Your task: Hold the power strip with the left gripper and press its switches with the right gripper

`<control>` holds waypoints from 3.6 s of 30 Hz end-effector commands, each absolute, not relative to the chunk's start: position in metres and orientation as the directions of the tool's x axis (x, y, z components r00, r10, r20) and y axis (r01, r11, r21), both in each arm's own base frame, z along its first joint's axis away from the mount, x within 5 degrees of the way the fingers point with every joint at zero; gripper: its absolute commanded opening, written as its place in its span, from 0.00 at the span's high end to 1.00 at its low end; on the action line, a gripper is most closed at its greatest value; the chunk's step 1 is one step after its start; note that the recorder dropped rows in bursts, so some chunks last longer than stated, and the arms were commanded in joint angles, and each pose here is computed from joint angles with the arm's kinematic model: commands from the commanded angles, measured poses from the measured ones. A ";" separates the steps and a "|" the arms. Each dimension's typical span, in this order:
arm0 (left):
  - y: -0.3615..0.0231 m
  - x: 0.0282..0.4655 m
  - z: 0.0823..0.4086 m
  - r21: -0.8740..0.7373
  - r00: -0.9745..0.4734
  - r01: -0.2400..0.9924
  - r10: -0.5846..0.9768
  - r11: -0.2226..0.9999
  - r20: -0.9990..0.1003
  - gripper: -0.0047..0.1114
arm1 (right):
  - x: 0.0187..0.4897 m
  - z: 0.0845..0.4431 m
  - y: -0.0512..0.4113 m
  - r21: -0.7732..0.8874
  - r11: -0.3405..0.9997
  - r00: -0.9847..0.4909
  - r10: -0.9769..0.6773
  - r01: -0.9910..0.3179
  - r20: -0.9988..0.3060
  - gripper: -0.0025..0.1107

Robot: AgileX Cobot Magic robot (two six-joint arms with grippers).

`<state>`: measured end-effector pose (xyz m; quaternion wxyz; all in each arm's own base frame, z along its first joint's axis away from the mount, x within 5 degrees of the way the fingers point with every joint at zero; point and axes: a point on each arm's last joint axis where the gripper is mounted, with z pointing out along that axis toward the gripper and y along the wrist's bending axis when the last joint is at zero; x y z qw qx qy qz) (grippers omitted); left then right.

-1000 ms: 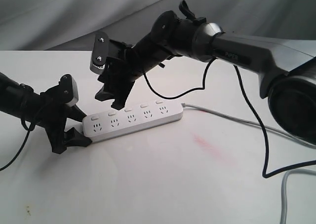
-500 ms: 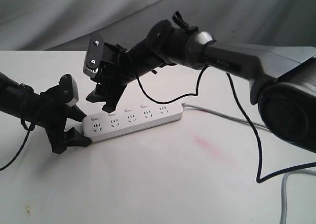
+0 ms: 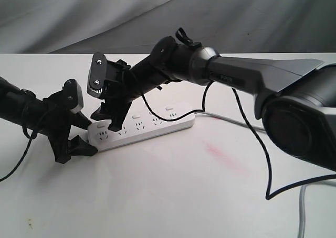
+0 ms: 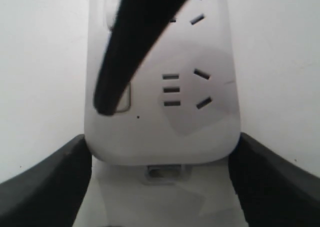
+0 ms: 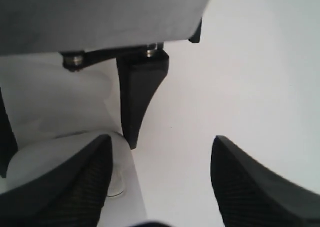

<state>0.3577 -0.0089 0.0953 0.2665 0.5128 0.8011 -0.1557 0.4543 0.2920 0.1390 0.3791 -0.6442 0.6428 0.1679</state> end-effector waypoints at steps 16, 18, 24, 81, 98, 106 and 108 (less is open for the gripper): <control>-0.008 0.358 0.096 0.047 -0.313 0.911 0.759 0.410 -0.571 0.44 | 0.458 0.131 0.295 -0.336 0.118 0.149 -0.728 -0.934 -0.670 0.50; -0.008 0.358 0.096 0.047 -0.313 0.911 0.759 0.410 -0.571 0.44 | 0.459 0.131 0.295 -0.342 0.121 0.151 -0.729 -0.932 -0.668 0.50; -0.008 0.358 0.096 0.047 -0.313 0.911 0.759 0.410 -0.571 0.44 | 0.459 0.130 0.294 -0.349 0.117 0.156 -0.732 -0.930 -0.663 0.50; -0.008 0.358 0.096 0.047 -0.313 0.911 0.759 0.410 -0.571 0.44 | 0.444 0.076 0.290 -0.256 -0.007 0.155 -0.812 -0.967 -0.562 0.50; -0.008 0.358 0.096 0.047 -0.313 0.911 0.759 0.410 -0.571 0.44 | 0.447 0.064 0.276 -0.238 0.017 0.116 -0.840 -0.971 -0.531 0.50; -0.008 0.358 0.096 0.047 -0.313 0.911 0.759 0.410 -0.571 0.44 | 0.446 0.055 0.275 -0.226 0.028 0.098 -0.842 -0.974 -0.530 0.50; -0.008 0.358 0.096 0.047 -0.313 0.911 0.759 0.410 -0.571 0.44 | 0.448 0.055 0.274 -0.237 0.041 0.094 -0.842 -0.971 -0.531 0.50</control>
